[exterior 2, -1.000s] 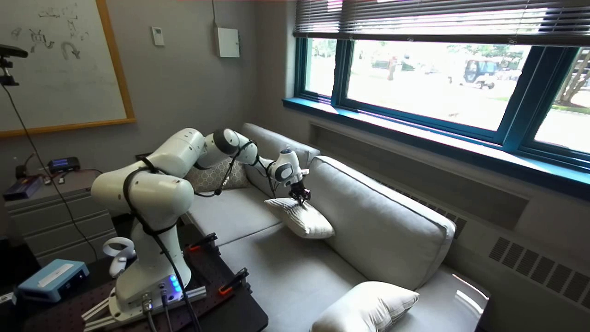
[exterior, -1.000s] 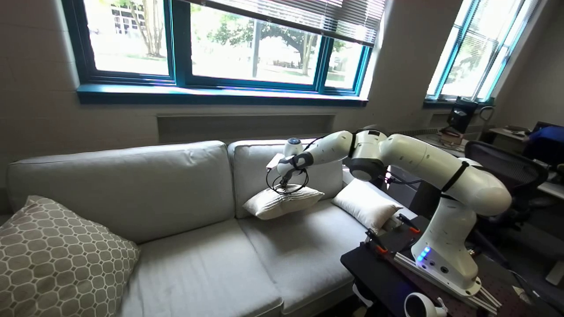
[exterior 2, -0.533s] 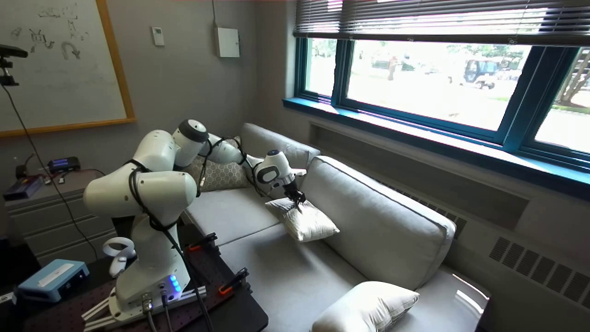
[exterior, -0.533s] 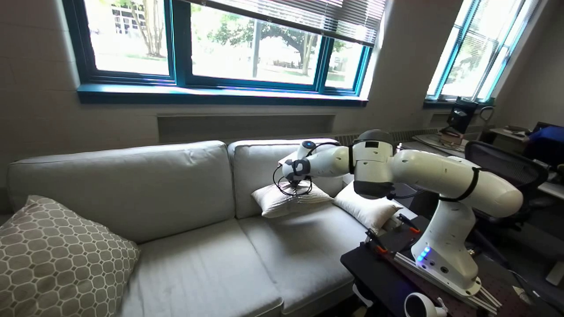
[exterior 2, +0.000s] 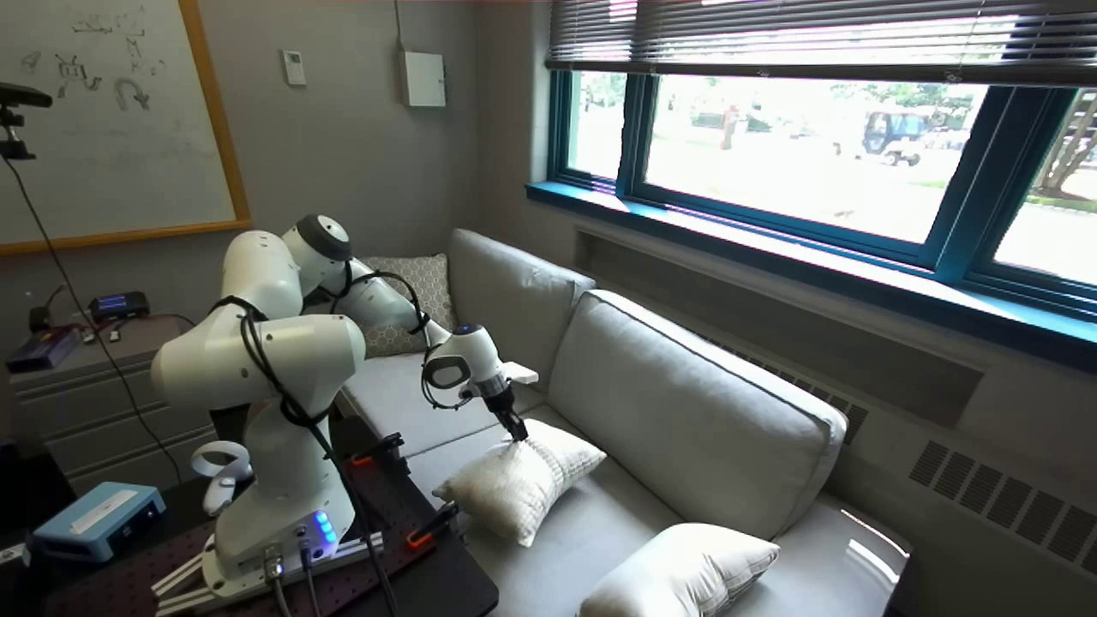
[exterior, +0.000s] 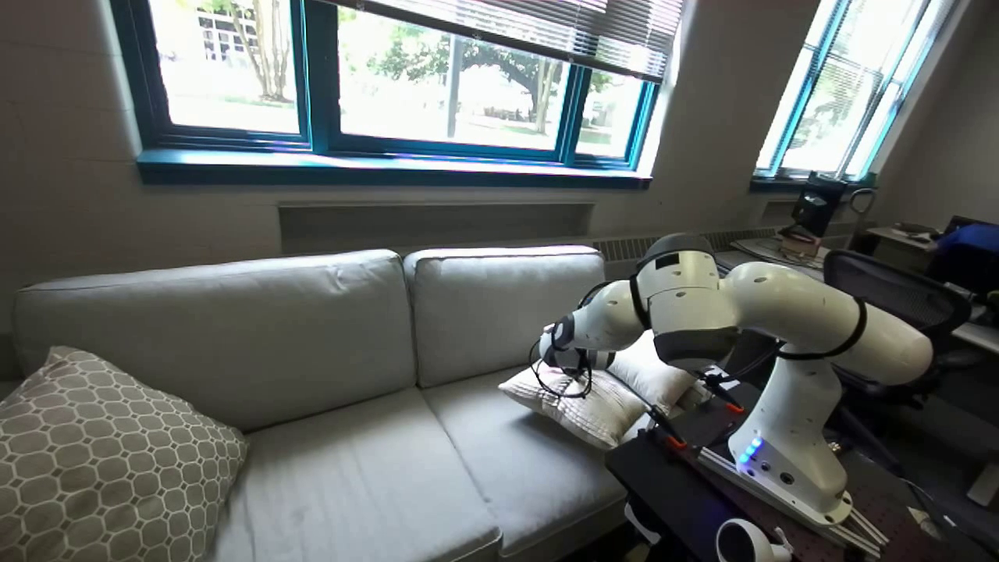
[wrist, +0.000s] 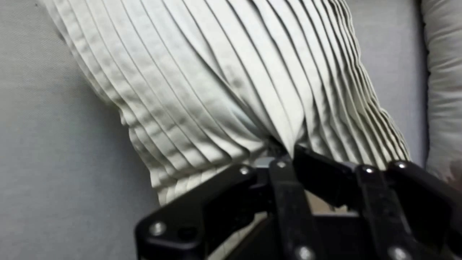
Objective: Place the striped pillows against the right armrest
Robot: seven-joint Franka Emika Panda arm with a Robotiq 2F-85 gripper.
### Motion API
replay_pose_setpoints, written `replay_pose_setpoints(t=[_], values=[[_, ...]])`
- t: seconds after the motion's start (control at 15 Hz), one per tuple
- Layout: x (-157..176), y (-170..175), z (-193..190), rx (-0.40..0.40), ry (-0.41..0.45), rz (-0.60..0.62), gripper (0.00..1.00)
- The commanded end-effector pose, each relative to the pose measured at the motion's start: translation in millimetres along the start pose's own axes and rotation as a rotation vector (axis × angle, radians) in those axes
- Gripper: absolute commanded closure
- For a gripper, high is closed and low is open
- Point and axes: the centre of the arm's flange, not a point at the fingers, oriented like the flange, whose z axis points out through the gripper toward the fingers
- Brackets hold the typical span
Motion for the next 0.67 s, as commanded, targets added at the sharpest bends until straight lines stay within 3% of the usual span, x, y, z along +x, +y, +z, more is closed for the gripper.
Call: replay_pose_setpoints(t=[0.0, 0.2, 0.6], values=[[63, -45, -16, 0.003, -0.014, 0.194, 0.98], [78, -64, -23, 0.098, -0.026, 0.338, 0.98], [56, -127, -50, 0.258, -0.063, 0.498, 0.98]])
